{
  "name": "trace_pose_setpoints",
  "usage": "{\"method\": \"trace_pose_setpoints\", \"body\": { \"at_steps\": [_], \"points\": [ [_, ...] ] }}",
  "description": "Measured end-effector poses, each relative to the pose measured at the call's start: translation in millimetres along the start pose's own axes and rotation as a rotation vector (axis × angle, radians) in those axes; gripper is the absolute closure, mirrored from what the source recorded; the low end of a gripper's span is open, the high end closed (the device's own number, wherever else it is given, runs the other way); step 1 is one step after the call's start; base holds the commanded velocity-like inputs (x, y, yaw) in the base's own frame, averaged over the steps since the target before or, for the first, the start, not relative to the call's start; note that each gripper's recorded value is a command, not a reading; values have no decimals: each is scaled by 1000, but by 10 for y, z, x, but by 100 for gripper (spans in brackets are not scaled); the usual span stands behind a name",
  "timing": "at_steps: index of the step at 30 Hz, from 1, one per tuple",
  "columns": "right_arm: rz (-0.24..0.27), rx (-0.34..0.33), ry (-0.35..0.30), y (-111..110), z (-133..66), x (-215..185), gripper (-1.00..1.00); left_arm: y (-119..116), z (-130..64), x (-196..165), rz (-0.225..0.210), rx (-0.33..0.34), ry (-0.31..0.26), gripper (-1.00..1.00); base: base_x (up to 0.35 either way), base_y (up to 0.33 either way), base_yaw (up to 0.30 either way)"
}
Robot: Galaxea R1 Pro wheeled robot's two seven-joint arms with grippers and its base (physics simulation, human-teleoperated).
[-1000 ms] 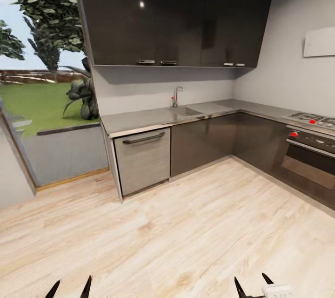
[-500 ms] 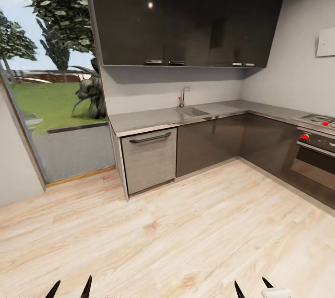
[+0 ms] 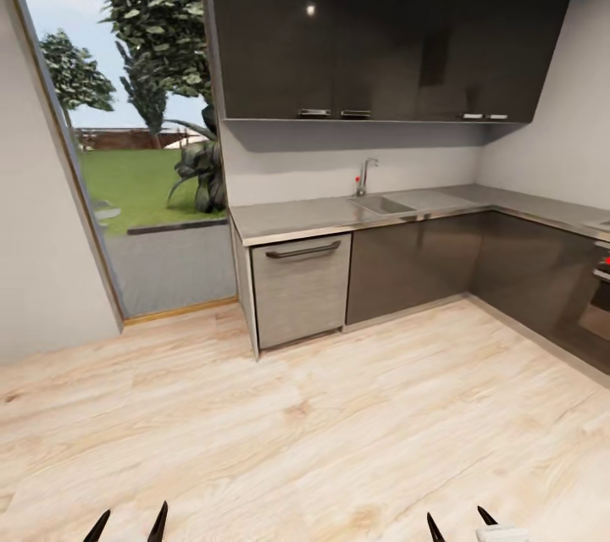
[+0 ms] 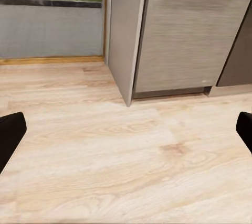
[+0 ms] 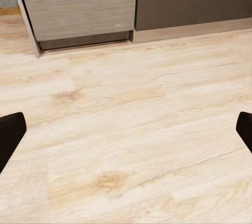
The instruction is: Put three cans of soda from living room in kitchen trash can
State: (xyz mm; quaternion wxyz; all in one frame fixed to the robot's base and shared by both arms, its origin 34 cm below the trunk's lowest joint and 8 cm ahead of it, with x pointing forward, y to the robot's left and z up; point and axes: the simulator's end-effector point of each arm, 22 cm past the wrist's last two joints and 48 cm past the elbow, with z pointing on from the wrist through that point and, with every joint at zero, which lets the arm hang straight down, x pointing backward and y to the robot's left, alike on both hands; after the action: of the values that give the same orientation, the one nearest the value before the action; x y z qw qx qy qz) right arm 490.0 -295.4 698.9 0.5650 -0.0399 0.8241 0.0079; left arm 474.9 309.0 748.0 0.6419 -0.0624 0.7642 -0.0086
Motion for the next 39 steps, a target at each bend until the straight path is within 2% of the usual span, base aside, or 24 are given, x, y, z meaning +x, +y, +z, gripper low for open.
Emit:
{"method": "trace_pose_setpoints", "body": {
  "at_steps": [22, 34, 39],
  "points": [
    [-2, -2, 4, 10, -7, 27, -100, -1, 0, -23, 1, 1, -7, -100, -6, 0, 255],
    [-4, -5, -2, 22, -7, 1, -100, -3, 0, -47, 0, 2, -14, -100, -215, 0, 235],
    [-4, -5, -5, 23, -7, -7, -100, -6, -1, -55, 0, 3, -16, -100, -66, 0, 95]
  ]
}}
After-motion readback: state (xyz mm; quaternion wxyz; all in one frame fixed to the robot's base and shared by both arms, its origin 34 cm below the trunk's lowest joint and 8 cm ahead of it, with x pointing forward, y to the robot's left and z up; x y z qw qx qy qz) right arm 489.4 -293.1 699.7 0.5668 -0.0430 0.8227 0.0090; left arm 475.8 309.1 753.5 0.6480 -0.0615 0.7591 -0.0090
